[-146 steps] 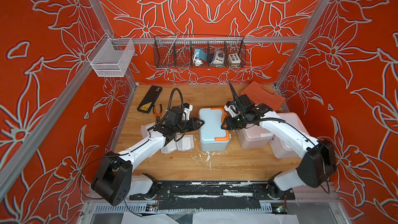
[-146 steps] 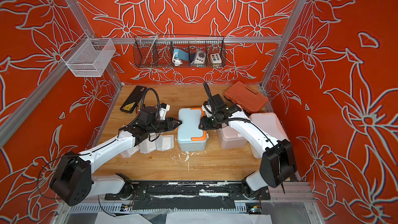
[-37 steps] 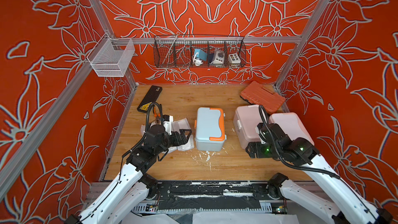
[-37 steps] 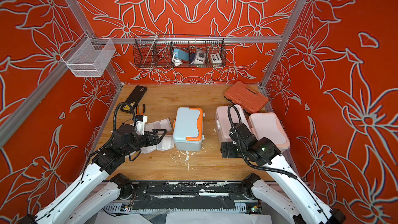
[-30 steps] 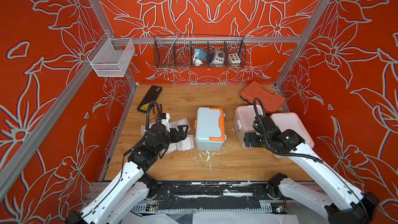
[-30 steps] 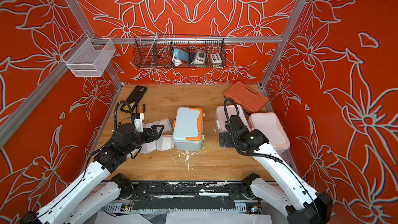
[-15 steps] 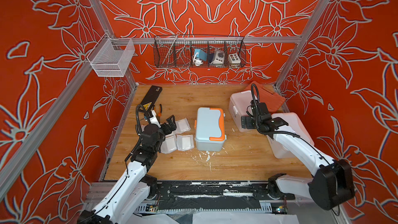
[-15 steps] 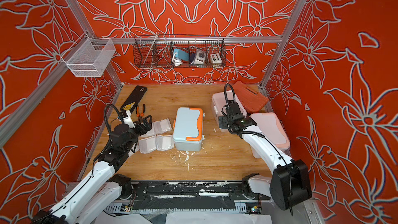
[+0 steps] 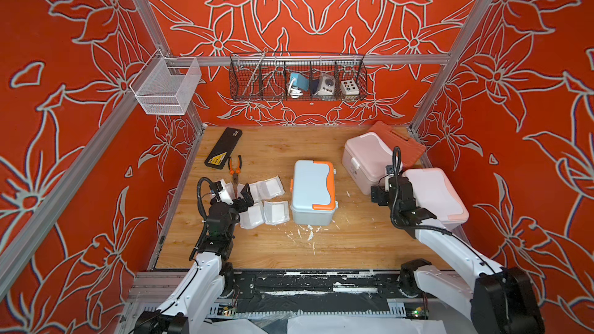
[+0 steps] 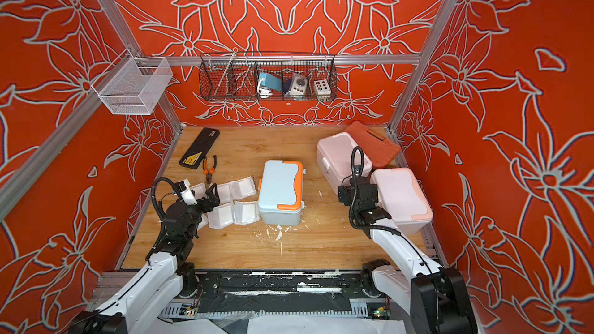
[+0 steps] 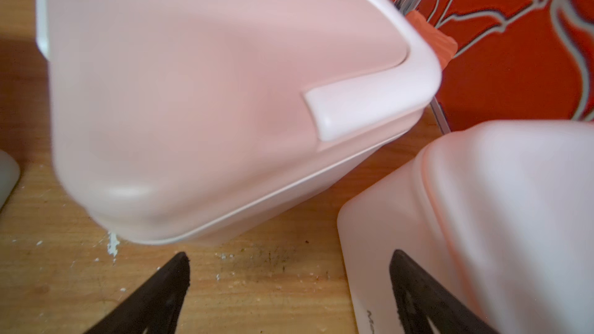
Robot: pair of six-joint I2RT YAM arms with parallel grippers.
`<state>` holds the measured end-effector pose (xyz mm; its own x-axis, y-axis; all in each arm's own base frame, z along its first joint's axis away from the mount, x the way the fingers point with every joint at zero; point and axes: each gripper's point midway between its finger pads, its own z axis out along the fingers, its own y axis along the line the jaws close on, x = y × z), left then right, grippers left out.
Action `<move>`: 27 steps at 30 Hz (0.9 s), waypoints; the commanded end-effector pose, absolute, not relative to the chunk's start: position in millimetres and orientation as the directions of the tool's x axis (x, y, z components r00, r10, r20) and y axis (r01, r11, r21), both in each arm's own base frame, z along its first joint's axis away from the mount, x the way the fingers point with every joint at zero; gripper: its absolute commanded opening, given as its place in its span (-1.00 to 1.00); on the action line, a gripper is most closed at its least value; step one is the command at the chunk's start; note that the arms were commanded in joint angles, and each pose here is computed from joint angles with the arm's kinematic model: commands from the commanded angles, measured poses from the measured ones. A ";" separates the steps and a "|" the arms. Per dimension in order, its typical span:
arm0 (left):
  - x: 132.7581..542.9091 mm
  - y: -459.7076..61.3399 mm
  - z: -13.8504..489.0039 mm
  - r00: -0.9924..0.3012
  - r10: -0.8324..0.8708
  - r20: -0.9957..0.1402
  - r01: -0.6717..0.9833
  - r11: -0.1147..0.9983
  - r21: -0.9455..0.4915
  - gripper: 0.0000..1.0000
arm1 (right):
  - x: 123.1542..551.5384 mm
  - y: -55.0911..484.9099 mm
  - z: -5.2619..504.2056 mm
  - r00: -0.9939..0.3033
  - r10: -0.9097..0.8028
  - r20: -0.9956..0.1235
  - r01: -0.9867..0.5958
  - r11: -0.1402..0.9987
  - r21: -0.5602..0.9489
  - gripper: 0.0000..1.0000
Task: Open first aid kits and take out gauze
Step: Reset both arms
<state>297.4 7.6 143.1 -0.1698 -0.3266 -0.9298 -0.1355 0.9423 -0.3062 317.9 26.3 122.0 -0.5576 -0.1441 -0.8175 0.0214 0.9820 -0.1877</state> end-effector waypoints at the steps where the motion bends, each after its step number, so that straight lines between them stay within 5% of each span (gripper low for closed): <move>1: 301.1 2.0 168.5 -0.062 -0.210 -0.976 -0.051 0.977 -0.207 0.96 | 334.2 16.4 156.6 -0.388 -0.136 -0.911 0.087 0.979 -0.183 0.95; 11: 330.4 2.7 126.6 -0.194 -0.144 -0.970 -0.060 0.989 -0.134 0.96 | 351.3 -10.0 122.0 -0.381 -0.102 -0.919 0.142 0.975 -0.168 0.95; 20: 351.2 3.7 126.7 -0.205 -0.111 -0.973 -0.010 0.994 -0.111 0.96 | 361.6 -2.5 101.0 -0.313 -0.168 -0.935 0.067 0.978 -0.199 0.95; 23: 331.3 0.9 126.1 -0.097 -0.095 -0.991 0.014 0.995 -0.096 0.96 | 364.7 2.5 95.2 -0.351 -0.179 -0.919 0.028 0.979 -0.202 0.95; 27: 341.5 -4.4 116.3 -0.153 -0.074 -0.985 0.029 0.996 -0.079 0.96 | 365.9 2.0 95.8 -0.352 -0.176 -0.919 0.031 0.979 -0.199 0.95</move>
<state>333.0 0.6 86.7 -0.2665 -0.1121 -0.9573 -0.0119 0.9935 -0.1131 356.4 -1.3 78.2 -0.4086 -0.1598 -0.8986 0.0475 0.9795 -0.1958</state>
